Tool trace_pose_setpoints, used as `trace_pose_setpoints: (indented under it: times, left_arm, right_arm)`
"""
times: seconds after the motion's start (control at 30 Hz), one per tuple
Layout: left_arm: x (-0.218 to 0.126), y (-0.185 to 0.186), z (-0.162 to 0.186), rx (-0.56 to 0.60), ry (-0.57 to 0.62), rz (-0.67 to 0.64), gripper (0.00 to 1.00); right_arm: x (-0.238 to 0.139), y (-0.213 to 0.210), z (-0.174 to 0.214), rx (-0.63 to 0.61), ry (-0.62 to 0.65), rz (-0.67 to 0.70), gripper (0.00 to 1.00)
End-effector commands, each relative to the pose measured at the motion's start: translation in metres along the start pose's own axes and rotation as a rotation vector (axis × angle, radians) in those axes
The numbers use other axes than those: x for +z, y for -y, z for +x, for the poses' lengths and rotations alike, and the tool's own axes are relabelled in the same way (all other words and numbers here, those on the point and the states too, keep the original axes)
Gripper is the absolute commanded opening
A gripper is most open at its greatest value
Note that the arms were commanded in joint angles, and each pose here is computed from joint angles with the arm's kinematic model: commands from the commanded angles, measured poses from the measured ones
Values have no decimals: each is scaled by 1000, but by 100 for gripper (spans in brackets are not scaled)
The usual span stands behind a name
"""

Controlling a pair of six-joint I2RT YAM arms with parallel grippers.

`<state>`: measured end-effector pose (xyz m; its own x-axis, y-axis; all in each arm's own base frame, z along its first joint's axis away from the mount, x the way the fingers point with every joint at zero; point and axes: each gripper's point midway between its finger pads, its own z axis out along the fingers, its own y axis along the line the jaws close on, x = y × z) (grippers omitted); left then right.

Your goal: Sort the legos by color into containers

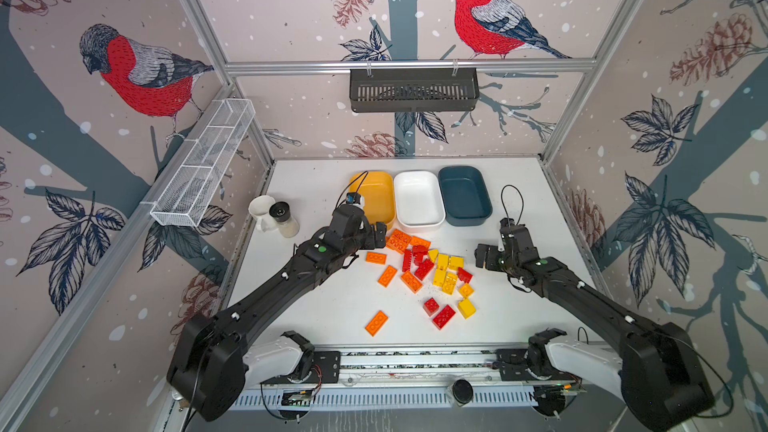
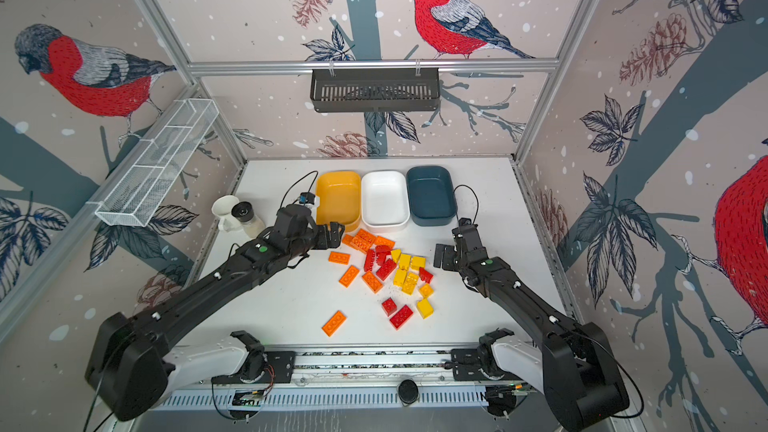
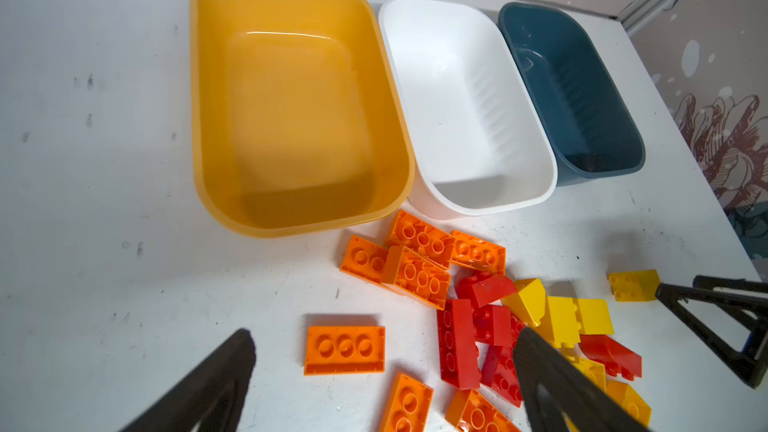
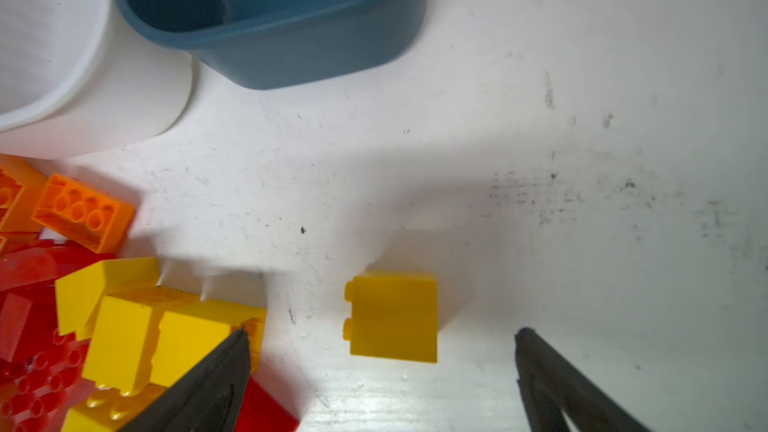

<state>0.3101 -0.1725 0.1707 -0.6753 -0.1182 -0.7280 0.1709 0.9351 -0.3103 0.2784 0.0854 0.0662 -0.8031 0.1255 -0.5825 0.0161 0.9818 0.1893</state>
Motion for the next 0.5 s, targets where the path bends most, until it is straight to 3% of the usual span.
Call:
trace_pose_setpoints:
  times: [0.0, 0.17, 0.23, 0.3, 0.47]
  left_arm:
    - [-11, -14, -16, -79, 138, -48, 97]
    - [-11, -23, -22, -132, 209, -74, 97]
    - [-6, -25, -20, -143, 212, -79, 97]
    - [-1, -25, -18, -151, 210, -79, 97]
    - [11, -19, -15, -153, 189, -56, 97]
  right_arm:
    - [9, 0, -13, 5, 29, 23, 98]
    - [36, -1, -7, -48, -97, 83, 86]
    - [40, 8, -6, -50, -106, 180, 73]
    - [41, 12, -4, -44, -112, 213, 67]
    - [42, 15, 3, -41, -133, 233, 59]
